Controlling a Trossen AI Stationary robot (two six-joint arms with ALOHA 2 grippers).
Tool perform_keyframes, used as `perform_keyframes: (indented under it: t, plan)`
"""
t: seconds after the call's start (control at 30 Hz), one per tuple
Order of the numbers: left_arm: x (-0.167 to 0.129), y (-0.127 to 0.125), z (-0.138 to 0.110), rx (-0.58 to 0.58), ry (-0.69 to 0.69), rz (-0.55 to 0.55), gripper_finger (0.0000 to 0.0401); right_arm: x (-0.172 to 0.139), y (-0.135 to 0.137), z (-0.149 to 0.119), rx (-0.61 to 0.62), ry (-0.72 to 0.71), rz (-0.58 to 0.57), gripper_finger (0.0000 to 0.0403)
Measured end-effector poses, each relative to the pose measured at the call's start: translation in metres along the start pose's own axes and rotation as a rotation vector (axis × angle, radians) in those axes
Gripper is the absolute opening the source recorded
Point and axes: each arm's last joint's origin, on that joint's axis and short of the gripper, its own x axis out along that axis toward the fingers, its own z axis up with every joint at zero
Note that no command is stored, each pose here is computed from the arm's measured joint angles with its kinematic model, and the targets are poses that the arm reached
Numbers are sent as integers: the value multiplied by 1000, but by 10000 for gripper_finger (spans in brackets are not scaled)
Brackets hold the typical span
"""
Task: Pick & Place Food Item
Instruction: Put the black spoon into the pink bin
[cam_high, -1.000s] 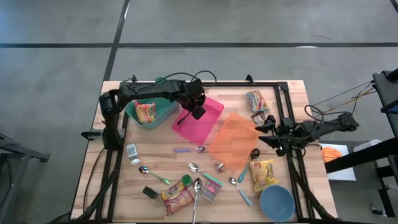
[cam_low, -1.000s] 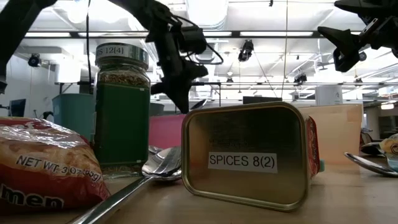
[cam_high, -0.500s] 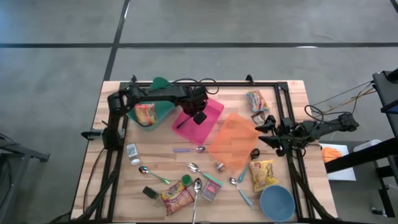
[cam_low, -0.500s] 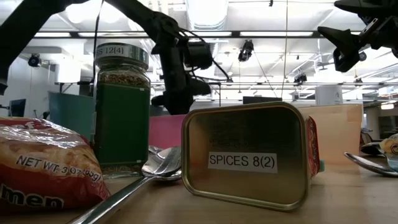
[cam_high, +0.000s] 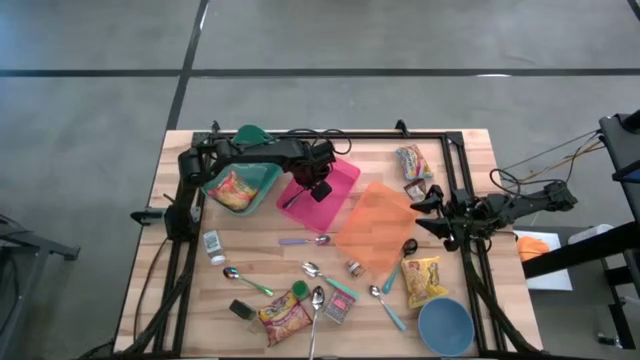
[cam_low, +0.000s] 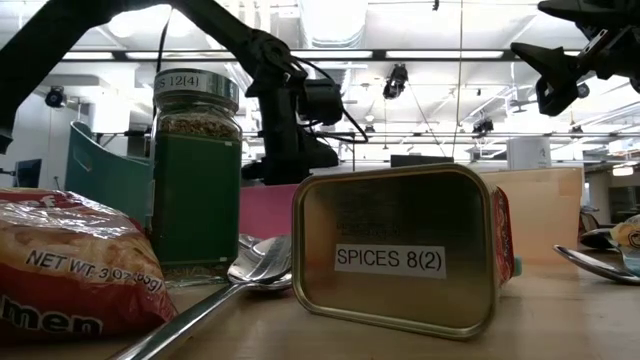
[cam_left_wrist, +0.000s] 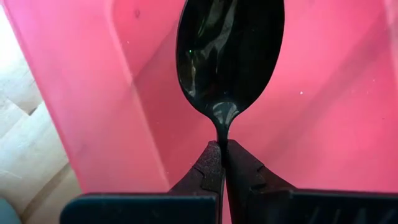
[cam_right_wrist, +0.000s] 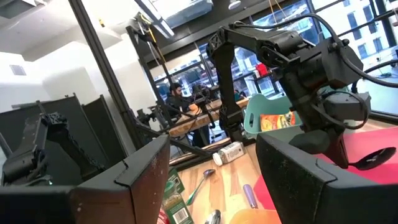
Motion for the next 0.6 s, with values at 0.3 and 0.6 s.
perform_keyframes:
  t: [0.3,0.6]
  plan:
    - [-6,1,0,4,-14,3,0,0,0,0,0,0,0,235]
    - [-17,-1,-7,179,14,23,0,0,0,0,0,0,1,235]
